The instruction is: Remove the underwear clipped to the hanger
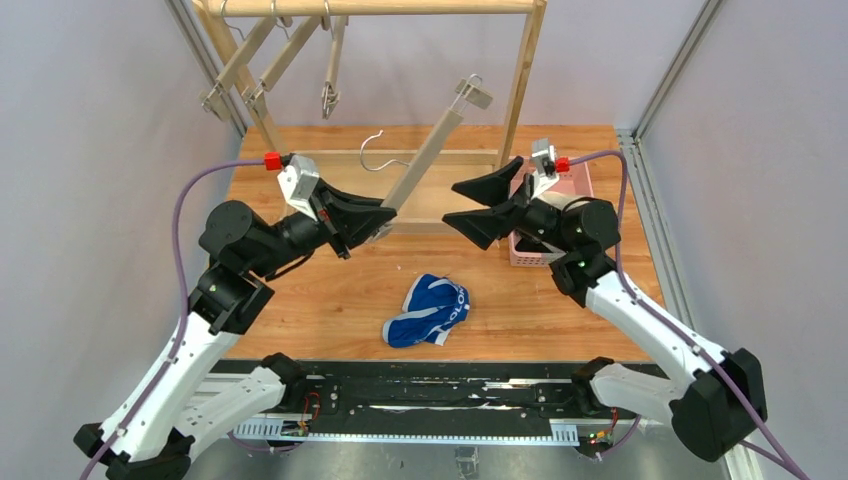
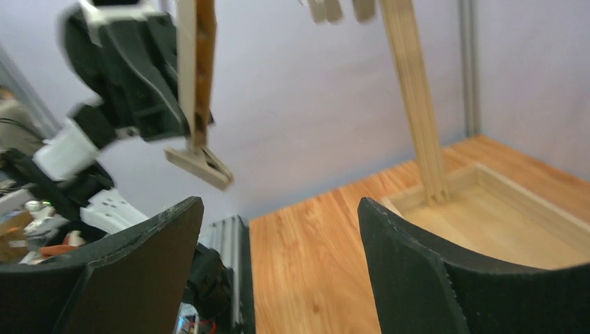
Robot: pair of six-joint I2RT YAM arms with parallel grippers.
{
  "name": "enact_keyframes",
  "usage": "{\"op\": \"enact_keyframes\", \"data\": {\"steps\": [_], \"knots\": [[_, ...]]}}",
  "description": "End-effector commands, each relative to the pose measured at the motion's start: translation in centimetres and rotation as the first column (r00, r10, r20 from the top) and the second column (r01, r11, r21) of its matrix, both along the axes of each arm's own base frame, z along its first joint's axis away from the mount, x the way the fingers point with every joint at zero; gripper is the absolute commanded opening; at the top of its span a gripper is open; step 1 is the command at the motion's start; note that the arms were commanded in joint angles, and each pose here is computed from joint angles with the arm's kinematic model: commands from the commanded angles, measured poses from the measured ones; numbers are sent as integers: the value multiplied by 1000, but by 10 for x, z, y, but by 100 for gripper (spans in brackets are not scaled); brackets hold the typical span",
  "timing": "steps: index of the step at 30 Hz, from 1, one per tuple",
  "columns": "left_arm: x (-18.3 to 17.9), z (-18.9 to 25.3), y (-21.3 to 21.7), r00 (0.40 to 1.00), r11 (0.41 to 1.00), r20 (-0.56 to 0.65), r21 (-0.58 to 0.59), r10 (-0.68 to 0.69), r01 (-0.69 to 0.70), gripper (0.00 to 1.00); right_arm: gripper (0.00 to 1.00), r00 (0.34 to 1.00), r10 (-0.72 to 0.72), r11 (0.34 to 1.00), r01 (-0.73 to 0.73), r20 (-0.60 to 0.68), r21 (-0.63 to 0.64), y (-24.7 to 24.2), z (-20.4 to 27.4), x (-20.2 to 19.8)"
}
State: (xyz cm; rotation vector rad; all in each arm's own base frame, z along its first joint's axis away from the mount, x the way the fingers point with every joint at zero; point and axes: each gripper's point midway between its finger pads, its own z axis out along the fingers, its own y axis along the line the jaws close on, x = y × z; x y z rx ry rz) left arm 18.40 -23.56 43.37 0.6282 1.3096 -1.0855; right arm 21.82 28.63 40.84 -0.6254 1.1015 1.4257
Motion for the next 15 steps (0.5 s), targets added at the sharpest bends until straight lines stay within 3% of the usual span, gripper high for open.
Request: {"op": "enact_keyframes", "data": {"steps": [1,4,8,12,15], "knots": [[19,-18,37,968,961,-42,139,248,-241,0,83,982,-183,939,161,-48,-305,-4,-73,10],[28,-31,57,926,906,-81,255,369,-338,0,83,955,-298,821,251,-9,-512,-12,-120,8],[34,-57,72,876,835,-157,416,457,-361,0,83,942,-336,671,246,10,-700,-16,-177,-7],[39,-69,70,856,818,-198,457,477,-350,0,83,937,-347,518,237,51,-822,-18,-225,-24],[44,-73,68,847,811,-213,471,487,-348,0,84,934,-351,445,231,69,-865,-14,-250,-33]]}}
